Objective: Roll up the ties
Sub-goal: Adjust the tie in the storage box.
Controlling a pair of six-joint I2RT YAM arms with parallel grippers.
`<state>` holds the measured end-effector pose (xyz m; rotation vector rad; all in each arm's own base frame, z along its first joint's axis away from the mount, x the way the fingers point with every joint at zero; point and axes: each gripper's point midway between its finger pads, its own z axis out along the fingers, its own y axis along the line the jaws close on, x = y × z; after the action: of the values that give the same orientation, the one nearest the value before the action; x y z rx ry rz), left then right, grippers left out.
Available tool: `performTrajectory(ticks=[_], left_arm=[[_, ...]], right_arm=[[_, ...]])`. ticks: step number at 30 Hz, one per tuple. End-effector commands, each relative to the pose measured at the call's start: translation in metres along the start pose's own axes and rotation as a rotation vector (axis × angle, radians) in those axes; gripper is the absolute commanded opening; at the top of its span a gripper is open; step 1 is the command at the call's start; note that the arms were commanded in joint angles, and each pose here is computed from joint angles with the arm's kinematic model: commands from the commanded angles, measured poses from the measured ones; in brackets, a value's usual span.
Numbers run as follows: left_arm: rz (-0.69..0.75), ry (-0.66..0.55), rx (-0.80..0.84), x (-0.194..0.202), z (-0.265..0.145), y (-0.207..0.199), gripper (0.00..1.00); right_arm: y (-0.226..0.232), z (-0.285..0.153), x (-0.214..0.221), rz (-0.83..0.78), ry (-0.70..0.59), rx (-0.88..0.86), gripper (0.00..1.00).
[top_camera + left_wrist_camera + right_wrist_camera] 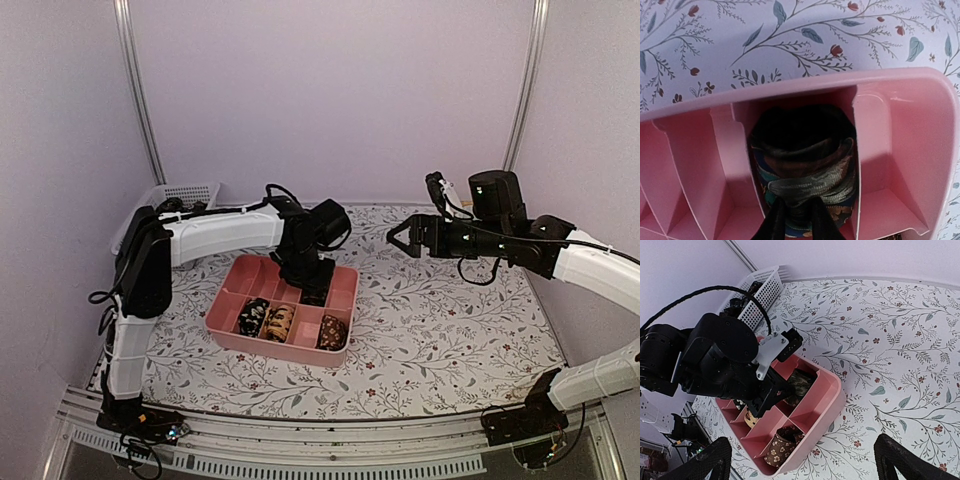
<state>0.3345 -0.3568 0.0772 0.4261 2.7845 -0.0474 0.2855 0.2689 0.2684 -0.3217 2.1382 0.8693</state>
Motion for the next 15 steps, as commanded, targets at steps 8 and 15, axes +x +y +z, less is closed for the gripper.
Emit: performTrajectory(ticks=[8,15], left_arm=[[0.006,-0.062,0.021,-0.028,-0.012,0.012,0.26],[0.007,-0.121,0.053,-0.046,-0.030,0.012,0.24]], right_arm=[[-0.012,0.011,0.009,-0.003,0.035,0.045,1.00],[-0.014,0.014,0.011,-0.002,0.044,0.049,1.00]])
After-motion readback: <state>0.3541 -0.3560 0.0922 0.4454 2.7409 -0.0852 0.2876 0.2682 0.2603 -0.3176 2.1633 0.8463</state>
